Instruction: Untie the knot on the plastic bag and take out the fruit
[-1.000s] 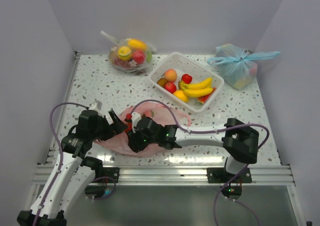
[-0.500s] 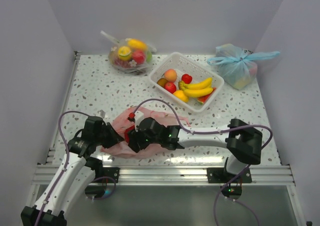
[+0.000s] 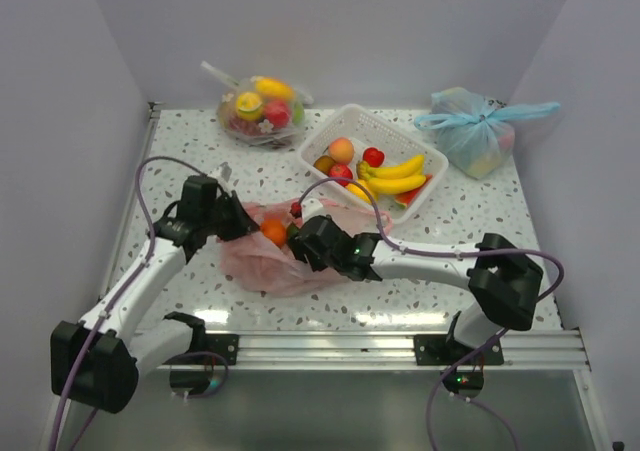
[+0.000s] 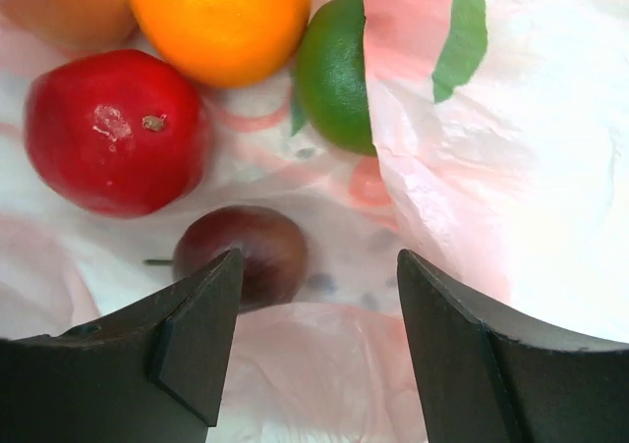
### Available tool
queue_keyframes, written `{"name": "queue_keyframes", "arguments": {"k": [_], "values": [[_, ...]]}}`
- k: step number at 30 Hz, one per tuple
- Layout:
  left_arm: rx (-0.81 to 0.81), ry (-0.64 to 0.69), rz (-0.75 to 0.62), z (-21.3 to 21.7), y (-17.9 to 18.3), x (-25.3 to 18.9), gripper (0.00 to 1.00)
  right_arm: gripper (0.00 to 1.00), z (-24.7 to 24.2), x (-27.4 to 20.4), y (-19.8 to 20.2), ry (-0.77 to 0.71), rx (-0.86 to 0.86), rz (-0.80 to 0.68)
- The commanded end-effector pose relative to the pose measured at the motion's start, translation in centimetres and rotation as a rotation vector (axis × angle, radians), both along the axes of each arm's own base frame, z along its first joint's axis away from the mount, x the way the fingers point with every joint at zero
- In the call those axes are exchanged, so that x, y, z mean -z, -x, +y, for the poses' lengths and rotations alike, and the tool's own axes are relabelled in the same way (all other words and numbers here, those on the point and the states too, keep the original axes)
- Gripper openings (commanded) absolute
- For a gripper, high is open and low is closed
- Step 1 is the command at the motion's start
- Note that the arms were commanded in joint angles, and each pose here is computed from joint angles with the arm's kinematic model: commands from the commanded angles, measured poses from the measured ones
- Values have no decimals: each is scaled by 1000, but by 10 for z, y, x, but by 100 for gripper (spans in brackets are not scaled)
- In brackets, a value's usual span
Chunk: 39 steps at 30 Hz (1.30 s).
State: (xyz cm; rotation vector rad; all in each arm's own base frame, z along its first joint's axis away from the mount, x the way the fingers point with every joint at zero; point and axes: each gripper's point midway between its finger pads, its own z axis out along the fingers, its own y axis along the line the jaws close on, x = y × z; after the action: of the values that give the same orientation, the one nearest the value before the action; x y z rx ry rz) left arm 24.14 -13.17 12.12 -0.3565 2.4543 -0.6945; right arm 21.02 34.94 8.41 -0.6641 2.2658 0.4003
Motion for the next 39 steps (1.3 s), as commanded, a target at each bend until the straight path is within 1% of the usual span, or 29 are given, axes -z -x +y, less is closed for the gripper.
{"name": "queue_keyframes", "arguments": {"k": [1, 2, 4, 5, 6, 7, 8, 9, 10, 11, 13, 14, 15, 16, 19, 21, 23, 27, 29, 30, 32, 33, 35, 36, 38, 39], "values": [[166, -12, -355, -22, -65, -76, 0, 68, 1, -20, -8, -17, -2, -55], [178, -14, -373, -23, -68, -81, 0, 68, 4, -20, -6, -27, -15, -45], [202, -30, -378, -22, -63, -75, 0, 68, 13, -21, 1, -60, -47, -31], [205, -35, -338, -19, -53, -56, 0, 68, 16, -17, 8, -65, -68, -15], [193, -36, -328, -16, -46, -50, 0, 68, 19, -16, 12, -73, -81, -8], [177, -22, -295, -15, -38, -40, 0, 68, 21, -10, 16, -71, -87, 12], [164, -24, -215, -11, -22, -11, 0, 69, 22, -7, 20, -73, -95, 29], [140, -15, -190, -9, -13, -3, 0, 69, 23, -3, 26, -67, -109, 48], [102, 11, -136, -8, -4, 8, 0, 70, 23, 1, 28, -59, -110, 59], [89, 16, -60, -5, 13, 32, 0, 71, 22, 7, 31, -48, -115, 69], [52, 53, -1, -5, 28, 44, 0, 73, 21, 10, 35, -36, -128, 82], [43, 46, 49, -1, 40, 56, 0, 73, 21, 9, 35, -37, -131, 82], [33, 45, 53, 0, 44, 56, 0, 74, 20, 8, 36, -34, -131, 80], [20, 26, 84, 5, 51, 59, 0, 78, 19, 6, 35, -32, -132, 72], [22, 25, 74, 6, 54, 47, 0, 82, 21, 4, 31, -20, -139, 54], [6, -30, 66, 15, 51, 44, 0, 88, 21, 10, 30, -1, -136, 61], [14, -67, 67, 20, 53, 41, 0, 91, 26, 9, 28, -2, -143, 54], [27, -50, 70, 17, 58, 43, 7, 98, 36, 6, 24, -5, -173, 34], [19, -59, 64, 19, 58, 40, 9, 99, 42, 4, 22, -11, -180, 32], [11, -66, 57, 21, 57, 39, 15, 98, 43, 5, 22, -2, -181, 33], [11, -67, 40, 21, 55, 30, 32, 99, 42, 13, 21, 17, -174, 42], [13, -67, 30, 21, 54, 25, 45, 99, 42, 17, 21, 22, -166, 47], [11, -58, -9, 20, 51, 5, 58, 98, 39, 26, 21, 43, -155, 55], [1, -48, -44, 20, 46, -12, 72, 96, 38, 29, 20, 46, -145, 58], [-12, -43, -51, 22, 50, -26, 86, 95, 36, 35, 21, 54, -138, 62], [-29, -30, -76, 22, 48, -41, 94, 94, 37, 34, 20, 46, -131, 61]]}}
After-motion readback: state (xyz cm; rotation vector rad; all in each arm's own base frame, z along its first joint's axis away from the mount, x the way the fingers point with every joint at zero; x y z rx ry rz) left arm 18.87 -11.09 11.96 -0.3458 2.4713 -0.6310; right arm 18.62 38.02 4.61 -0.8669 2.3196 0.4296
